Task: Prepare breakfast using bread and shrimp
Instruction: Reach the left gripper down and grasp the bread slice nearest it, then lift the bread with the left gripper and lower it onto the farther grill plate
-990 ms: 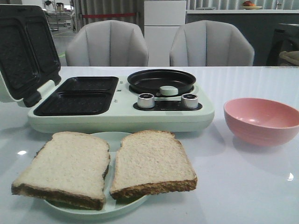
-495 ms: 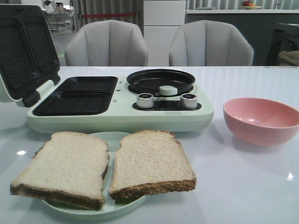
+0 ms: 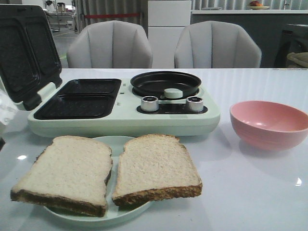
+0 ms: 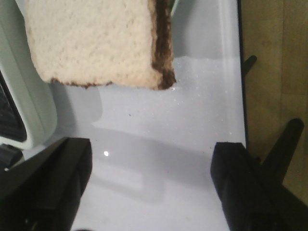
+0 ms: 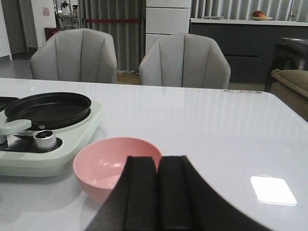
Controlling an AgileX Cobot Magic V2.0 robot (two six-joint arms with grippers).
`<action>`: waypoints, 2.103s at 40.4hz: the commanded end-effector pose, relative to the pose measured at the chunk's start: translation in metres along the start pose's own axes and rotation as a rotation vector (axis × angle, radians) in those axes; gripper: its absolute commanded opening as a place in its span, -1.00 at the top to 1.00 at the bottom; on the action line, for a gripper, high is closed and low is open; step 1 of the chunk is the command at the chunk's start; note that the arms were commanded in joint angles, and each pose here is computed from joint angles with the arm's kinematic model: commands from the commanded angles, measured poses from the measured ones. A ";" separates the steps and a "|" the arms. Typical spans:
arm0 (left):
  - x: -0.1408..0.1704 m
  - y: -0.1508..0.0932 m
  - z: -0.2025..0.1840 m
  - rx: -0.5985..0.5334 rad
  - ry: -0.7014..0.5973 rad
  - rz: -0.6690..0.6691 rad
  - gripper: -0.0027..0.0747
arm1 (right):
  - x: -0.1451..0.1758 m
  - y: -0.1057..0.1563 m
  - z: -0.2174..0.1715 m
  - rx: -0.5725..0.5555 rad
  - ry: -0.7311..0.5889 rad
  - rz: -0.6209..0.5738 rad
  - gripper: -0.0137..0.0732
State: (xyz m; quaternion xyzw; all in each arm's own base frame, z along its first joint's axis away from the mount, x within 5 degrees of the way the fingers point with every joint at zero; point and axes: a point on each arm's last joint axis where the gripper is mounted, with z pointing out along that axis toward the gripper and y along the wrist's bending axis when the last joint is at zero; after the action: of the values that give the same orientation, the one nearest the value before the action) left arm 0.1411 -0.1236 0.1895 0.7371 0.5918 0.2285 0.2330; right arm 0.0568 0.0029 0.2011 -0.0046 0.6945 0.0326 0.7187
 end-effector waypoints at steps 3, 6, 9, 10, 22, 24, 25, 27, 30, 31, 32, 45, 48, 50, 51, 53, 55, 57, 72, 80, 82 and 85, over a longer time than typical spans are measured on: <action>-0.017 0.019 -0.001 -0.059 -0.031 0.052 -0.55 | -0.011 0.000 -0.002 -0.001 -0.124 -0.016 0.76; -0.023 0.024 0.003 -0.053 -0.027 0.056 -0.55 | -0.011 0.000 -0.002 -0.001 -0.124 -0.016 0.76; -0.028 0.026 0.009 -0.038 -0.017 0.065 -0.55 | -0.011 0.000 -0.002 -0.001 -0.124 -0.016 0.76; -0.029 0.026 0.010 -0.035 -0.011 0.071 -0.55 | -0.011 0.000 -0.002 -0.001 -0.124 -0.016 0.76; -0.045 0.020 0.023 -0.002 -0.009 0.156 -0.55 | -0.011 0.000 -0.002 -0.001 -0.124 -0.016 0.76; -0.046 0.019 0.027 0.004 0.001 0.172 -0.55 | -0.011 0.000 -0.002 -0.001 -0.124 -0.016 0.76; -0.046 0.018 0.028 0.006 0.007 0.178 -0.55 | -0.011 0.000 -0.002 -0.001 -0.124 -0.016 0.76; -0.046 0.018 0.030 0.008 0.021 0.196 -0.55 | -0.011 0.000 -0.002 -0.001 -0.124 -0.016 0.76; -0.046 0.017 0.032 0.008 0.030 0.211 -0.51 | -0.011 0.000 -0.002 -0.001 -0.124 -0.016 0.76; -0.046 0.017 0.033 0.008 0.031 0.214 -0.49 | -0.011 0.000 -0.002 -0.001 -0.124 -0.016 0.76; -0.046 0.017 0.034 0.008 0.033 0.219 -0.45 | -0.011 0.000 -0.002 -0.001 -0.124 -0.016 0.76; -0.056 0.026 0.040 0.001 0.033 0.131 0.30 | -0.011 0.000 -0.002 -0.001 -0.124 -0.016 0.76; -0.056 0.027 0.040 0.001 0.038 0.128 0.51 | -0.011 0.000 -0.002 -0.001 -0.124 -0.016 0.76; -0.056 0.026 0.040 0.000 0.048 0.131 0.66 | -0.011 0.000 -0.002 -0.001 -0.124 -0.016 0.76; -0.055 0.026 0.040 0.003 0.060 0.127 0.71 | -0.011 0.000 -0.002 -0.001 -0.124 -0.016 0.76; -0.053 0.026 0.039 0.001 0.082 0.129 0.81 | -0.011 0.000 -0.002 -0.001 -0.124 -0.016 0.76; -0.051 0.026 0.038 0.004 0.112 0.123 0.85 | -0.011 0.000 -0.002 -0.001 -0.124 -0.016 0.76; -0.048 0.026 0.036 0.005 0.136 0.114 0.85 | -0.011 0.000 -0.002 -0.001 -0.124 -0.016 0.76; -0.049 0.032 -0.004 -0.079 0.035 0.050 0.85 | -0.011 0.000 -0.002 -0.001 -0.124 -0.016 0.76; -0.041 0.041 -0.020 -0.148 0.034 0.037 0.85 | -0.011 0.000 -0.002 -0.001 -0.124 -0.016 0.76; -0.039 0.046 -0.026 -0.177 0.033 0.026 0.85 | -0.011 0.000 -0.002 -0.001 -0.124 -0.016 0.76; -0.037 0.054 -0.035 -0.225 0.021 0.008 0.85 | -0.011 0.000 -0.002 -0.001 -0.124 -0.016 0.76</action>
State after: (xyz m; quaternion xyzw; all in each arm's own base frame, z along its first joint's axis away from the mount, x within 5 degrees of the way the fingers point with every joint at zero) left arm 0.1508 -0.1675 0.2205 0.7278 0.5700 0.2808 0.2579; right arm 0.0568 0.0029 0.2011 -0.0046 0.6945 0.0326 0.7187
